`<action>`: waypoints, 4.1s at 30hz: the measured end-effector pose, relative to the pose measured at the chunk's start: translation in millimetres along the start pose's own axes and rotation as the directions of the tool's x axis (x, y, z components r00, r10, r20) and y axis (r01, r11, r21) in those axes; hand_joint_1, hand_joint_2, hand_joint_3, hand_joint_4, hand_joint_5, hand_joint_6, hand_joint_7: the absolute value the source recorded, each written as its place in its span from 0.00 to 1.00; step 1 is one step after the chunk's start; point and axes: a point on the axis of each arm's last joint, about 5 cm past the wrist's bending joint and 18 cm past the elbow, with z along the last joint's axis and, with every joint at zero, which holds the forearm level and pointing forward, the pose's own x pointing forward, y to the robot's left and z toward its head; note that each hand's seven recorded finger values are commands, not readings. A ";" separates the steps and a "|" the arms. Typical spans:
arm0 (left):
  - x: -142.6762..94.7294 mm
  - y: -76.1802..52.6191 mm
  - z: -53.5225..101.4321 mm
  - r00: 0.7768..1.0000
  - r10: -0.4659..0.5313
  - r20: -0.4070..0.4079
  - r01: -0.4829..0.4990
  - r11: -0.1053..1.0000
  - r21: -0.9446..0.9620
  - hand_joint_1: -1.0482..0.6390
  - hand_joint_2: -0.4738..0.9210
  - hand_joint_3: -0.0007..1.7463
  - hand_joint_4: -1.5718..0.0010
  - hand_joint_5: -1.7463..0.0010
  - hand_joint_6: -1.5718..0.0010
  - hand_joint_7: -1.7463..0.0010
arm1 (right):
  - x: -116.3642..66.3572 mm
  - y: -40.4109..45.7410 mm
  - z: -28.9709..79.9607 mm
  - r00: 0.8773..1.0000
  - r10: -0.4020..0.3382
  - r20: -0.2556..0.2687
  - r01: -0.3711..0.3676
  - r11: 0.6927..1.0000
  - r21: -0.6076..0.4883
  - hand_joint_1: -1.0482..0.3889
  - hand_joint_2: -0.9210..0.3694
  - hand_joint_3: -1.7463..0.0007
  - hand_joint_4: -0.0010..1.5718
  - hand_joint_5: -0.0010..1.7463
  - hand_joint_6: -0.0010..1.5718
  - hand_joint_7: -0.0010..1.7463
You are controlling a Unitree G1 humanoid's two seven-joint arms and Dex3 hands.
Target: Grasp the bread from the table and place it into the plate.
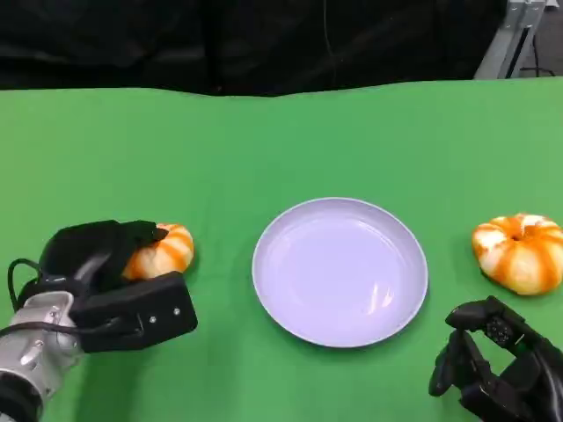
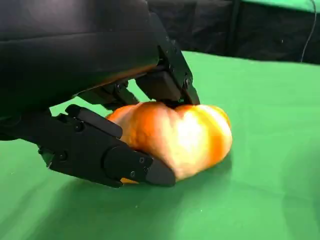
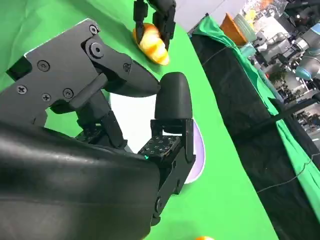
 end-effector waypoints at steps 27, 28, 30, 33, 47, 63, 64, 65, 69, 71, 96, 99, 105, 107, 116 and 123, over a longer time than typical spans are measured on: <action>9.4 29.0 70.9 0.905 0.204 0.372 -0.150 0.974 -0.167 0.57 0.87 0.41 0.54 0.00 0.56 0.08 | -0.5 -1.4 0.9 1.000 0.004 0.006 -0.004 1.000 -0.001 0.62 0.30 0.39 0.54 0.99 0.53 0.80; 9.5 27.6 75.8 0.901 0.194 0.389 -0.140 0.977 -0.164 0.57 0.87 0.41 0.54 0.00 0.57 0.08 | -0.5 -1.3 0.9 1.000 0.004 0.006 -0.004 1.000 -0.001 0.62 0.30 0.39 0.54 0.99 0.54 0.80; 9.4 23.6 83.4 0.894 0.174 0.413 -0.122 0.981 -0.150 0.58 0.87 0.40 0.55 0.00 0.58 0.07 | -0.3 -1.3 0.9 1.000 0.003 0.006 -0.003 1.000 -0.002 0.62 0.31 0.39 0.54 0.99 0.54 0.80; 8.9 15.6 95.3 0.879 0.147 0.453 -0.095 0.986 -0.136 0.58 0.89 0.37 0.55 0.00 0.56 0.09 | 0.0 -1.2 1.0 1.000 0.001 0.007 -0.001 1.000 -0.003 0.63 0.30 0.38 0.54 1.00 0.54 0.80; 11.2 -11.4 128.2 0.838 0.047 0.544 0.007 0.995 -0.097 0.56 0.94 0.27 0.54 0.00 0.55 0.11 | 1.4 1.2 0.3 1.000 0.005 0.022 -0.005 1.000 -0.011 0.62 0.31 0.39 0.53 0.99 0.52 0.81; 20.4 -22.0 128.4 0.816 -0.042 0.576 0.086 0.995 -0.049 0.23 1.00 0.26 0.83 0.86 0.62 0.97 | 2.4 4.8 -1.6 1.000 0.001 0.018 -0.001 1.000 -0.009 0.61 0.30 0.39 0.53 0.99 0.52 0.81; 20.8 -21.4 128.5 0.814 -0.045 0.579 0.087 0.995 -0.045 0.17 1.00 0.28 0.91 0.91 0.68 0.98 | 2.4 4.8 -1.6 1.000 0.001 0.018 -0.001 1.000 -0.009 0.61 0.30 0.39 0.53 0.99 0.52 0.81; 21.0 -21.0 128.1 0.813 -0.054 0.580 0.092 0.995 -0.037 0.10 1.00 0.29 0.96 0.96 0.75 0.99 | 2.4 4.7 -1.6 1.000 0.001 0.018 -0.001 1.000 -0.009 0.61 0.30 0.39 0.53 0.99 0.52 0.81; 21.2 -18.8 124.4 0.812 -0.108 0.574 0.135 0.991 -0.005 0.03 1.00 0.27 1.00 1.00 0.83 1.00 | 2.2 4.3 -1.4 1.000 0.000 0.019 0.001 1.000 -0.009 0.61 0.30 0.40 0.53 0.99 0.53 0.79; 21.4 -17.5 124.1 0.814 -0.112 0.570 0.148 0.989 -0.019 0.01 1.00 0.27 1.00 1.00 0.86 1.00 | 2.1 4.2 -1.4 1.000 0.001 0.020 -0.001 1.000 -0.009 0.61 0.29 0.42 0.53 0.99 0.54 0.78; -16.1 17.8 65.3 0.914 -0.053 0.401 0.388 0.394 -0.833 0.58 0.94 0.43 0.57 0.45 0.43 0.89 | 0.5 2.4 -0.6 1.000 0.001 0.023 -0.001 1.000 -0.005 0.61 0.32 0.37 0.55 0.99 0.54 0.78; -27.6 24.3 50.0 0.921 -0.064 0.385 0.385 0.299 -0.873 0.60 0.89 0.50 0.59 0.34 0.40 0.88 | 0.5 3.1 -0.7 1.000 0.003 0.021 -0.003 1.000 -0.005 0.61 0.32 0.36 0.54 0.99 0.54 0.79; -51.9 31.9 31.1 0.902 -0.061 0.428 0.432 0.152 -0.889 0.63 0.72 0.78 0.45 0.01 0.44 0.17 | 0.1 3.6 -1.3 1.000 0.005 0.013 -0.005 1.000 -0.001 0.61 0.32 0.37 0.54 0.99 0.54 0.79; -60.5 31.3 24.7 0.906 -0.065 0.418 0.422 0.093 -0.902 0.59 0.71 0.79 0.41 0.00 0.48 0.06 | 0.3 3.3 -1.0 1.000 0.003 0.013 -0.003 1.000 -0.001 0.61 0.33 0.37 0.55 0.98 0.54 0.79; -101.8 27.3 -13.3 0.915 -0.077 0.395 0.373 -0.206 -0.905 0.53 0.69 0.75 0.42 0.00 0.49 0.01 | -0.1 2.3 -0.4 1.000 -0.002 0.008 0.002 1.000 -0.002 0.61 0.29 0.39 0.54 1.00 0.53 0.80; -122.1 13.5 -32.4 0.906 -0.082 0.415 0.372 -0.311 -0.874 0.53 0.70 0.73 0.44 0.00 0.49 0.03 | -1.0 0.6 2.2 1.000 0.000 0.008 0.000 1.000 -0.003 0.61 0.29 0.40 0.53 1.00 0.53 0.81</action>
